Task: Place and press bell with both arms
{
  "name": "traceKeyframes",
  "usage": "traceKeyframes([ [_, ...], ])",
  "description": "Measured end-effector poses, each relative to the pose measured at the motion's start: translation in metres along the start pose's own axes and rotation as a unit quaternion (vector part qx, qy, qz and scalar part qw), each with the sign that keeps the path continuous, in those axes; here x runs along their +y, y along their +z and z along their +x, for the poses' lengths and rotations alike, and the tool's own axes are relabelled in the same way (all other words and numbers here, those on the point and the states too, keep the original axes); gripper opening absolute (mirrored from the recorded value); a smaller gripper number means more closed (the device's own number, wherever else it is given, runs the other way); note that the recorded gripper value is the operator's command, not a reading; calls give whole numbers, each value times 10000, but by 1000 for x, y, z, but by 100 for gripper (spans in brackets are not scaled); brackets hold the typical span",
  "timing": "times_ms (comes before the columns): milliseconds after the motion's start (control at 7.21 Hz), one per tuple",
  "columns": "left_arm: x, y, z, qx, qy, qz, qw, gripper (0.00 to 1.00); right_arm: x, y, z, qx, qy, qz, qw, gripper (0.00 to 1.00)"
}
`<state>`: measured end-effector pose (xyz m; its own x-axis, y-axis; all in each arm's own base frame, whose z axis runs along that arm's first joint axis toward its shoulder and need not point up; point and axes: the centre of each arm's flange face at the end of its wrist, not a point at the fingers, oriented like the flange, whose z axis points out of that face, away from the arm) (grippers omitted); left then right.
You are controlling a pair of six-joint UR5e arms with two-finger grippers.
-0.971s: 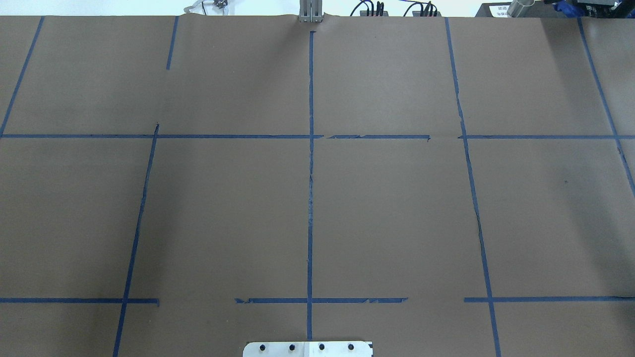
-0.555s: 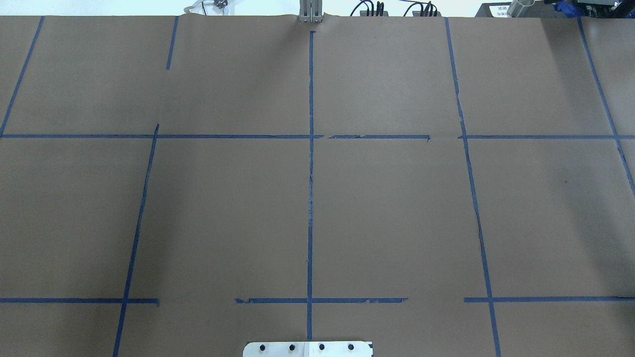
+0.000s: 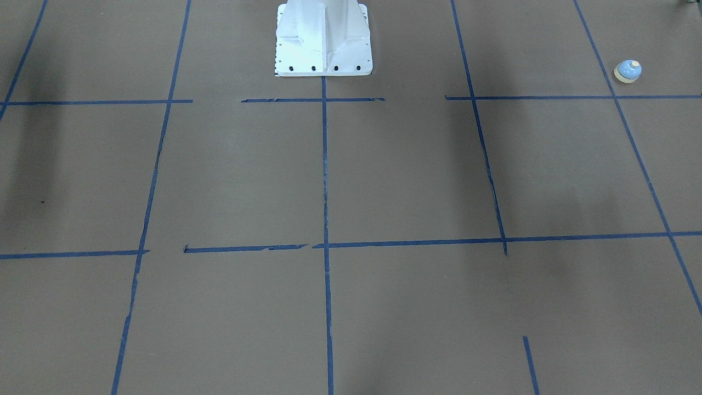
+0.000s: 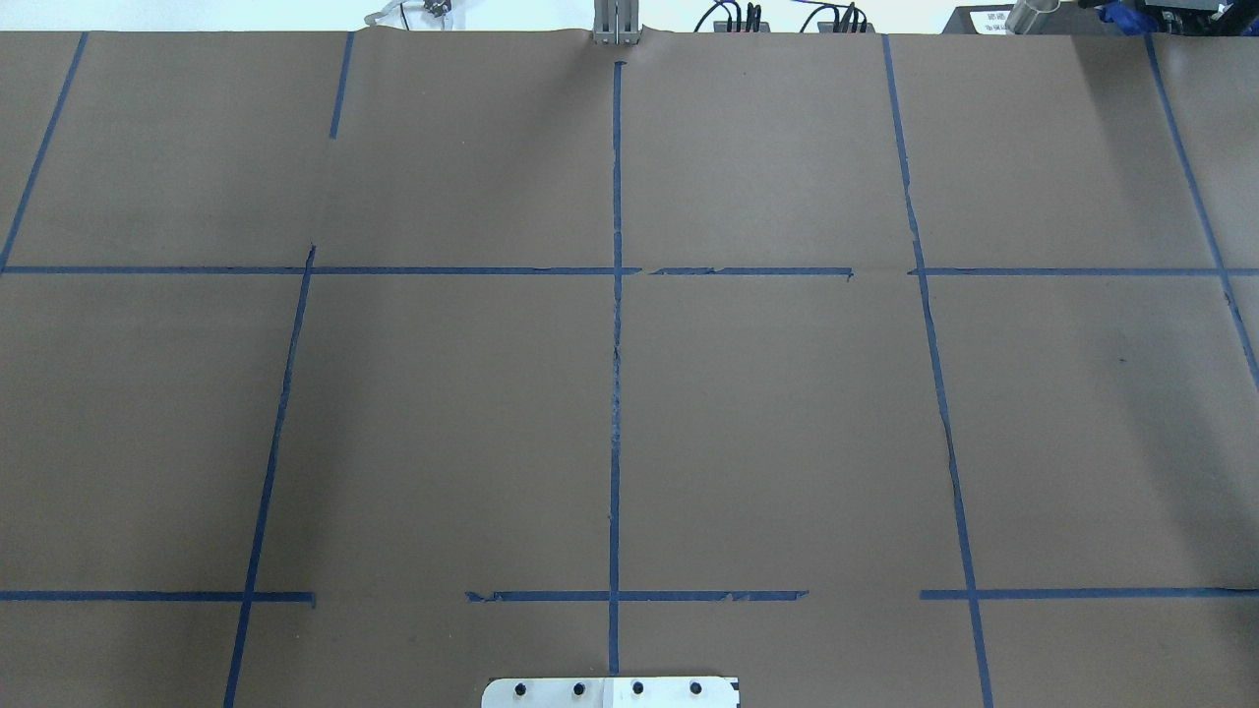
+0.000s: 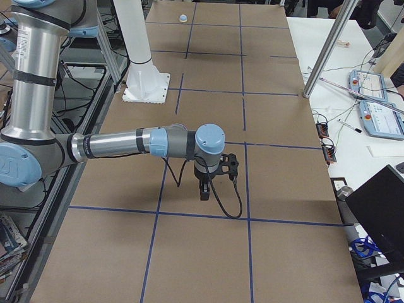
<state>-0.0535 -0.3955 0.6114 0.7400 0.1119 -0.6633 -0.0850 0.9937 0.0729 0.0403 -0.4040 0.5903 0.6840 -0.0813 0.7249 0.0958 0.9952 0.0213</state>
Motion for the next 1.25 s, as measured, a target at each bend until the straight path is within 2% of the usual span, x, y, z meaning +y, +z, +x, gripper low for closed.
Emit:
traceKeyframes([
  [416, 6, 4, -3, 16, -37, -46, 10000, 100, 1, 2, 2, -10, 25, -7, 10000, 100],
  [693, 4, 5, 4, 23, 166, 34, 9999, 100, 1, 1, 0, -3, -48, 35, 10000, 100],
  [971, -2, 25, 19, 28, 341, -38, 9994, 100, -1, 1, -1, 4, -113, 77, 9999, 100],
  [1248, 14, 55, 11, 91, 293, -106, 9995, 100, -3, 3, -5, 1, -169, 69, 9998, 100],
])
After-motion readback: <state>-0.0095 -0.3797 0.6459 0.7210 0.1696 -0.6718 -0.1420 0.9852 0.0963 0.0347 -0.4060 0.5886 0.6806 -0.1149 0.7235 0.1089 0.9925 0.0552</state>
